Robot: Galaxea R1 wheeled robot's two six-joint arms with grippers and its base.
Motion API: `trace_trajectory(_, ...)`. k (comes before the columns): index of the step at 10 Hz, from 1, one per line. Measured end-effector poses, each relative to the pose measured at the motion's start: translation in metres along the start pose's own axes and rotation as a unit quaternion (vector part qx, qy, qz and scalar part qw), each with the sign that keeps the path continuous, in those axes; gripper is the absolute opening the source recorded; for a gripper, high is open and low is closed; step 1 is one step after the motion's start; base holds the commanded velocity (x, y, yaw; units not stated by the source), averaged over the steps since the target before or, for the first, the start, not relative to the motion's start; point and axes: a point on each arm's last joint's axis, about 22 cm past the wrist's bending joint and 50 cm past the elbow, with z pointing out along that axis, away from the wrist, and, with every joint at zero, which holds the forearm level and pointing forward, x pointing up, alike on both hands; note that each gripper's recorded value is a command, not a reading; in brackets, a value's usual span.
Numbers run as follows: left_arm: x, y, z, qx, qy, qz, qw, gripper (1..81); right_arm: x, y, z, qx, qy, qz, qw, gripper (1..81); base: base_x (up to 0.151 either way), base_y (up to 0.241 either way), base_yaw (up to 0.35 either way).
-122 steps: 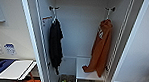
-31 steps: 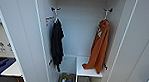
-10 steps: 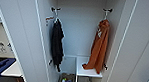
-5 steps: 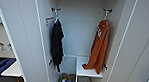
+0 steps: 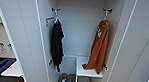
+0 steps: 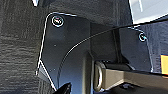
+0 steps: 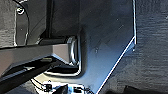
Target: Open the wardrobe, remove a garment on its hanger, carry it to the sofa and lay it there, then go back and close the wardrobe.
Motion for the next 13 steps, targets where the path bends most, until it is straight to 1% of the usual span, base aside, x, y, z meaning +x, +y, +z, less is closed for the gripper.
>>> trace_trajectory(1,0.000,0.000,0.000,0.000,0.000,0.001,1.0000,81.1,0.005,0.008,-0.002,-0.001,0.026,0.000,0.9997,81.1,0.000,0.000,0.000)
trace_trajectory(2,0.000,0.000,0.000,0.000,0.000,0.003,1.0000,81.1,0.010,0.009,-0.003,0.000,0.037,0.000,0.9993,81.1,0.000,0.000,0.000)
trace_trajectory(3,0.000,0.001,0.000,-0.001,0.000,0.006,1.0000,81.1,0.011,0.007,-0.003,0.002,0.040,0.000,0.9992,81.1,0.000,0.000,0.000)
trace_trajectory(6,0.001,0.001,0.000,-0.002,0.001,0.007,1.0000,81.1,0.006,-0.015,0.003,0.015,0.037,-0.001,0.9992,81.1,0.000,0.000,0.000)
trace_trajectory(9,-0.001,0.001,0.000,-0.002,0.002,0.006,1.0000,81.1,0.006,-0.015,0.003,0.015,0.037,-0.001,0.9992,81.1,0.000,0.000,0.000)
trace_trajectory(13,-0.012,0.000,-0.002,-0.001,-0.003,0.005,1.0000,81.1,-0.004,-0.014,0.003,0.014,0.030,-0.002,0.9995,81.1,0.069,0.000,0.000)
